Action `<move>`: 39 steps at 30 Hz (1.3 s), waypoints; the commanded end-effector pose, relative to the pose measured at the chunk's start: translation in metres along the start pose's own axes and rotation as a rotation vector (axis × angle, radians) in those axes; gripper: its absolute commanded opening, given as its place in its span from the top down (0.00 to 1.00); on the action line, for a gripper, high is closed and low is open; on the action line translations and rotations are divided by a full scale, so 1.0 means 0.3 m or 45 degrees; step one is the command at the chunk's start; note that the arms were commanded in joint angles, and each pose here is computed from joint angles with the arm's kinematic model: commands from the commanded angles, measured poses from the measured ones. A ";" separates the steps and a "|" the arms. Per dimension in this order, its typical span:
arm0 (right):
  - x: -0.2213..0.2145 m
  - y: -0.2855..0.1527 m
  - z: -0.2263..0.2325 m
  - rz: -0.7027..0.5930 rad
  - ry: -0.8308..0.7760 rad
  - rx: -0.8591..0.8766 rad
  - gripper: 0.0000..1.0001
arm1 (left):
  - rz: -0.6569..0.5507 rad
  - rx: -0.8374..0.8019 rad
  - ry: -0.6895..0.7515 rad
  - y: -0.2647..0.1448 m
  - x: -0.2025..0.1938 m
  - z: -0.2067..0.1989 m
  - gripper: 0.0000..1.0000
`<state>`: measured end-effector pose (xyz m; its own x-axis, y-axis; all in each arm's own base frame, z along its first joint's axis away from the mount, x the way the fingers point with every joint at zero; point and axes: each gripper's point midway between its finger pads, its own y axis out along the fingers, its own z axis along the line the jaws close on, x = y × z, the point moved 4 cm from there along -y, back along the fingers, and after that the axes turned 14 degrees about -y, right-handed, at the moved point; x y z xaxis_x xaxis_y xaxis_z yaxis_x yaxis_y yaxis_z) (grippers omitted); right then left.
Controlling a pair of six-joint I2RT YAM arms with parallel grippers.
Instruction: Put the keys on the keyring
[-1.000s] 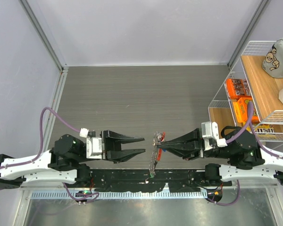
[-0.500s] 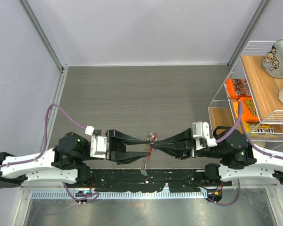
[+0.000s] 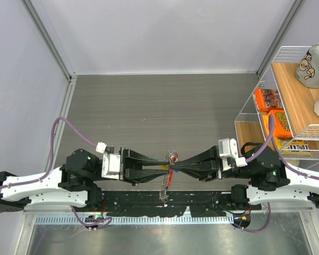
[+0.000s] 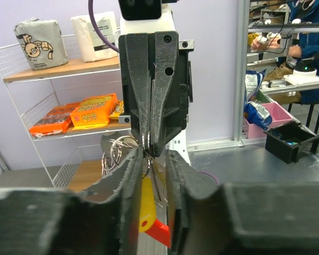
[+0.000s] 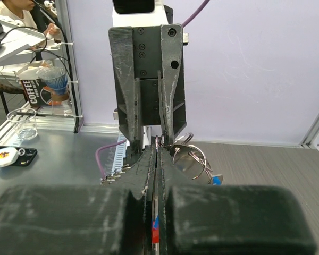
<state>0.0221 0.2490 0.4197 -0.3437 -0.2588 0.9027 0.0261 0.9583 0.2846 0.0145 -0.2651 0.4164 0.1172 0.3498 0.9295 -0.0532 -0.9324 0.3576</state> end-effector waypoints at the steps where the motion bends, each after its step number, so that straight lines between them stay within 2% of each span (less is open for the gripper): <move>1: 0.120 0.009 -0.024 -0.161 0.008 -0.017 0.94 | -0.090 -0.022 0.030 0.011 0.075 -0.013 0.76; 4: 0.119 0.012 -0.022 -0.164 0.009 -0.009 0.94 | -0.080 -0.021 0.032 0.013 0.070 -0.011 0.87; 9: 0.127 0.010 -0.020 -0.176 0.011 -0.002 0.94 | -0.073 -0.015 0.034 0.016 0.066 -0.008 0.92; 11: 0.133 0.009 -0.021 -0.183 0.016 -0.004 0.94 | -0.065 -0.014 0.036 0.018 0.064 -0.007 1.00; 20: 0.127 0.010 -0.014 -0.169 0.016 0.014 0.93 | -0.053 0.059 0.060 0.014 0.070 0.020 1.00; 23: 0.117 0.001 -0.020 -0.136 0.010 -0.001 0.79 | -0.030 0.088 0.060 0.009 0.070 0.029 1.00; 27: 0.102 -0.008 -0.020 -0.104 0.004 -0.005 0.70 | 0.009 0.116 0.047 0.008 0.065 0.037 1.00; 33: 0.097 -0.062 -0.050 -0.017 -0.057 -0.058 0.62 | 0.077 0.126 0.022 0.003 0.062 0.035 1.00; 39: 0.119 -0.147 -0.108 0.169 -0.182 -0.115 0.60 | 0.272 0.087 -0.014 -0.001 0.029 0.014 1.00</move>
<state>0.0276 0.2225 0.4272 -0.3952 -0.1593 0.9047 0.0737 0.9762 0.2041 0.0252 -0.2698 0.4108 0.1164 0.1761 0.9775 0.0211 -0.9844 0.1749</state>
